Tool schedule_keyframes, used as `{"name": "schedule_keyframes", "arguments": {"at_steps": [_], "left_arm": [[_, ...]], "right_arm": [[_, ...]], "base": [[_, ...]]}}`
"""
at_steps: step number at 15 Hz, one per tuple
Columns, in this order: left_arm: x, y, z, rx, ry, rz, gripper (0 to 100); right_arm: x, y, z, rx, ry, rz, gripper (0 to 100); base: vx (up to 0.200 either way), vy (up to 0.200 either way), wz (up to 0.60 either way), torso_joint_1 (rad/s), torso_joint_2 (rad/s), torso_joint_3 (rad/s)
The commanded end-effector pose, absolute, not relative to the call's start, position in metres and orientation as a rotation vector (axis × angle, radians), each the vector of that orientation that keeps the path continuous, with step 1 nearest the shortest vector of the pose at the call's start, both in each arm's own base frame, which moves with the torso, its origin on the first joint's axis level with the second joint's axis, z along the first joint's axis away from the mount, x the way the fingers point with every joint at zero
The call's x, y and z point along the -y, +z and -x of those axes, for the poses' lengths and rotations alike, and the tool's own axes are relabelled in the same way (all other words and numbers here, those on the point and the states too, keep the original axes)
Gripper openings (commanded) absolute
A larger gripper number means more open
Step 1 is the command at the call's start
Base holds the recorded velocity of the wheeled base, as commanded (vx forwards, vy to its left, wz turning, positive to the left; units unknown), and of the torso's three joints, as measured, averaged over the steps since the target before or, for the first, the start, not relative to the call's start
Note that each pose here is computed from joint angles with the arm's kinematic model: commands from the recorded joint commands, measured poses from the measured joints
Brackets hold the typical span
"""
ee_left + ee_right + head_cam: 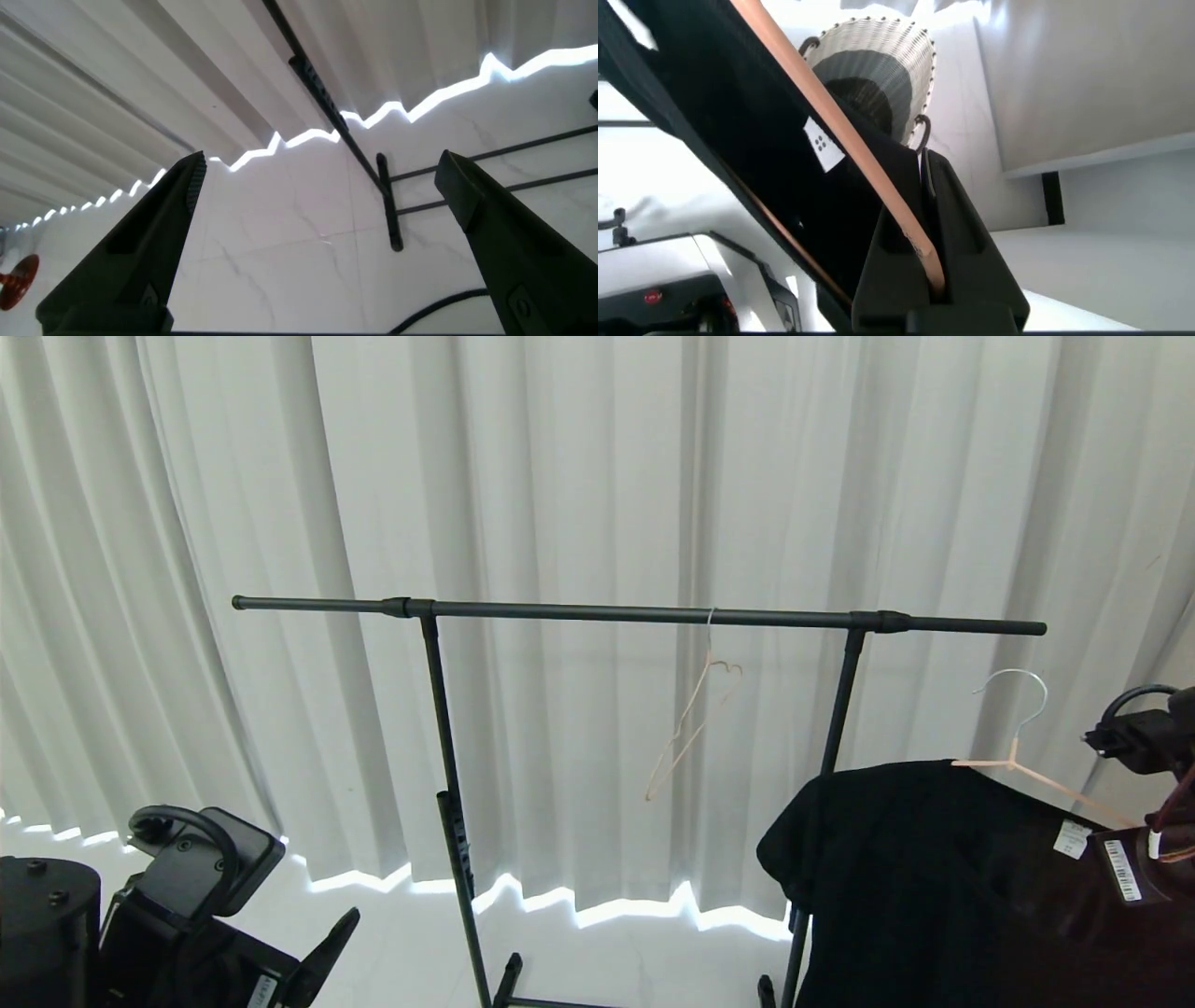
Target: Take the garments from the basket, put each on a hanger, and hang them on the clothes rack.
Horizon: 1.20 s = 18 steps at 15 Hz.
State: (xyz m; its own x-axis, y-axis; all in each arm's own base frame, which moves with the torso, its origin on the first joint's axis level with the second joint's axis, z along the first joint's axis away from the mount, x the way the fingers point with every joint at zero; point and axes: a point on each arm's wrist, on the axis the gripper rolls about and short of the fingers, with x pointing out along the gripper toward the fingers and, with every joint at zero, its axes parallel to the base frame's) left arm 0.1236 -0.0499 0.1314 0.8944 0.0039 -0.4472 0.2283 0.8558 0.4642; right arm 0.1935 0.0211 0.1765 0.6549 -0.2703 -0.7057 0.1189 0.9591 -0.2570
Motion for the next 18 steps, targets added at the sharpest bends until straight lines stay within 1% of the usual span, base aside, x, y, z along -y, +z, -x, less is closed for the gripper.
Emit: {"name": "schedule_keyframes", "arguments": {"at_steps": [1,5,9,13,15,18], "left_arm": [[0.050,0.132,-0.124,-0.452,-0.120,-0.535,100],[0.051,0.134,-0.126,-0.446,-0.121,-0.533,100],[0.051,0.135,-0.126,-0.443,-0.122,-0.541,100],[0.051,0.135,-0.126,-0.440,-0.123,-0.543,100],[0.051,0.135,-0.125,-0.438,-0.122,-0.542,100],[0.051,0.135,-0.125,-0.437,-0.122,-0.543,100]], "right_arm": [[-0.021,0.176,-0.194,-0.832,-0.221,0.196,0],[-0.021,0.176,-0.194,-0.827,-0.242,0.206,0],[-0.026,0.177,-0.193,-0.818,-0.220,0.215,0],[-0.058,0.179,-0.185,-0.784,-0.064,0.277,0],[-0.073,0.178,-0.181,-0.776,0.008,0.305,0],[-0.104,0.177,-0.172,-0.757,0.147,0.351,0]], "base": [[0.000,0.200,0.00,0.007,0.00,0.002],[0.000,0.200,0.00,0.002,0.00,0.002],[0.000,0.200,0.00,-0.004,0.00,0.004],[0.000,0.200,0.00,-0.001,0.00,0.004],[0.000,0.000,0.00,0.000,0.00,0.000],[0.000,0.000,0.00,0.000,0.00,0.000]]}}
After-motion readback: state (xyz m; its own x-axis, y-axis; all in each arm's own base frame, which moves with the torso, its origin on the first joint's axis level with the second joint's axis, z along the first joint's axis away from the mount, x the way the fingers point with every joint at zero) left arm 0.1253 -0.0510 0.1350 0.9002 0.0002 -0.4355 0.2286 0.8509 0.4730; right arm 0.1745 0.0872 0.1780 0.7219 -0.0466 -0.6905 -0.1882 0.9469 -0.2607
